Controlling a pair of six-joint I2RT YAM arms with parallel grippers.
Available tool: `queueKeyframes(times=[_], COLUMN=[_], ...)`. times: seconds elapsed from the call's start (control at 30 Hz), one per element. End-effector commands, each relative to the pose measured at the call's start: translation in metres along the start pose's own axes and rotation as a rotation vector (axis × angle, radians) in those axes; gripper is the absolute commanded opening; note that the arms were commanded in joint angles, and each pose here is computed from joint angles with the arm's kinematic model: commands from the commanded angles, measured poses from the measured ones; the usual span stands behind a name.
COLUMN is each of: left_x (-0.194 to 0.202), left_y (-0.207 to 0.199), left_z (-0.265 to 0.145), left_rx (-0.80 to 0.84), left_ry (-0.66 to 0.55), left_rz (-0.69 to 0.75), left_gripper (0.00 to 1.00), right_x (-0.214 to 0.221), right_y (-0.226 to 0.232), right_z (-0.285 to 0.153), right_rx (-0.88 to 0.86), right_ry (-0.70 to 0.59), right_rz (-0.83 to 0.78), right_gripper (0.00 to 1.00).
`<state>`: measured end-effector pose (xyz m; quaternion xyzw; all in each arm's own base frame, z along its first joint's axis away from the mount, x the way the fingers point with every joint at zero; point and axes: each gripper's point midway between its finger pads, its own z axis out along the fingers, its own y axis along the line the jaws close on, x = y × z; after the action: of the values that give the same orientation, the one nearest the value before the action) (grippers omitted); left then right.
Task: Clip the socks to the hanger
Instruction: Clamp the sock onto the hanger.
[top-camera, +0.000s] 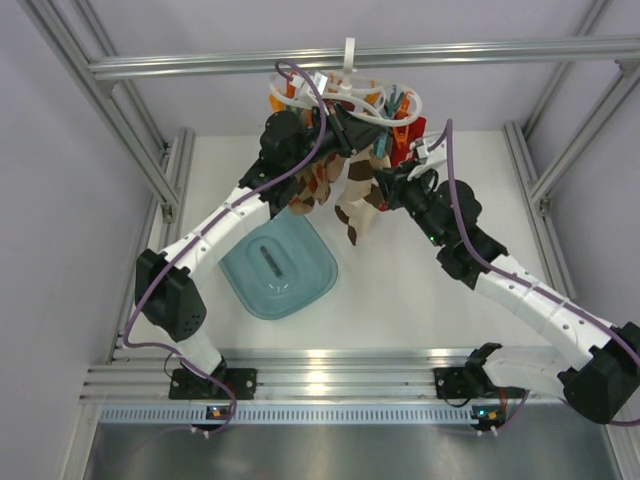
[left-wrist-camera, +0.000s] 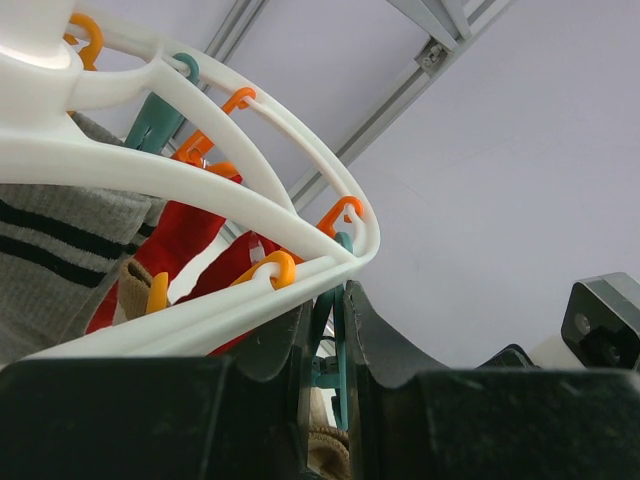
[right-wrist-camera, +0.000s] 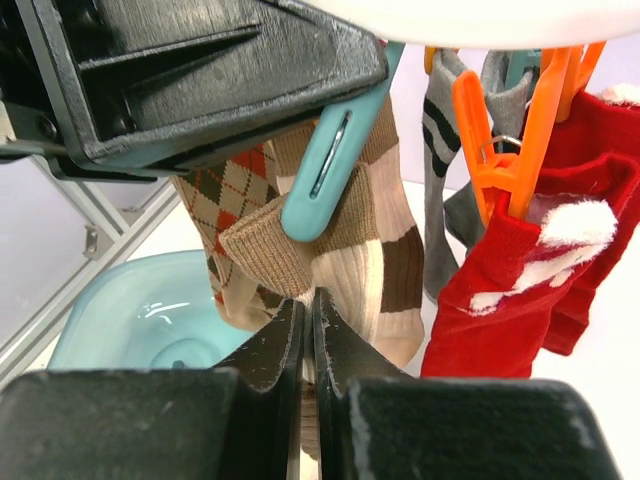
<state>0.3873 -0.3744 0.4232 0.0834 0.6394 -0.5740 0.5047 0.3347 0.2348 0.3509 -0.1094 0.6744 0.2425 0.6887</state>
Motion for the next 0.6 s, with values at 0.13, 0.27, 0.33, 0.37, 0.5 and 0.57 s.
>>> queueKeyframes(times=[0.13,0.27,0.33,0.37,0.5,0.57], left_x=[0.008,0.003,0.001,-0.001,0.001,0.001], left_y=[0.042,0.04,0.038,0.038,0.04,0.041], left_z=[0.0,0.002,0.003,0.003,0.003,0.002], left_rx=[-0.133,-0.128,-0.124,-0.125,-0.133,-0.137], left_ry=[-0.001,-0.012,-0.016,-0.019,-0.014,-0.014], left_rz=[-0.028,-0.014,-0.011,-0.006,0.001,0.003], left_gripper=[0.0,0.0,0.0,0.0,0.0,0.0], right_x=[-0.027,-0.015,-0.007,-0.006,-0.012,-0.012], right_y=[-0.002,-0.008,-0.01,-0.012,-0.013,-0.014], right_z=[-0.006,-0.015,-0.017,-0.017,-0.016,-0.014], right_rx=[0.029,0.052,0.065,0.076,0.094,0.109], right_ry=[-0.052,-0.012,0.011,0.013,0.001,0.008], right_rz=[0.055,0.062,0.075,0.082,0.117,0.122], right_gripper=[0.0,0.0,0.0,0.0,0.0,0.0])
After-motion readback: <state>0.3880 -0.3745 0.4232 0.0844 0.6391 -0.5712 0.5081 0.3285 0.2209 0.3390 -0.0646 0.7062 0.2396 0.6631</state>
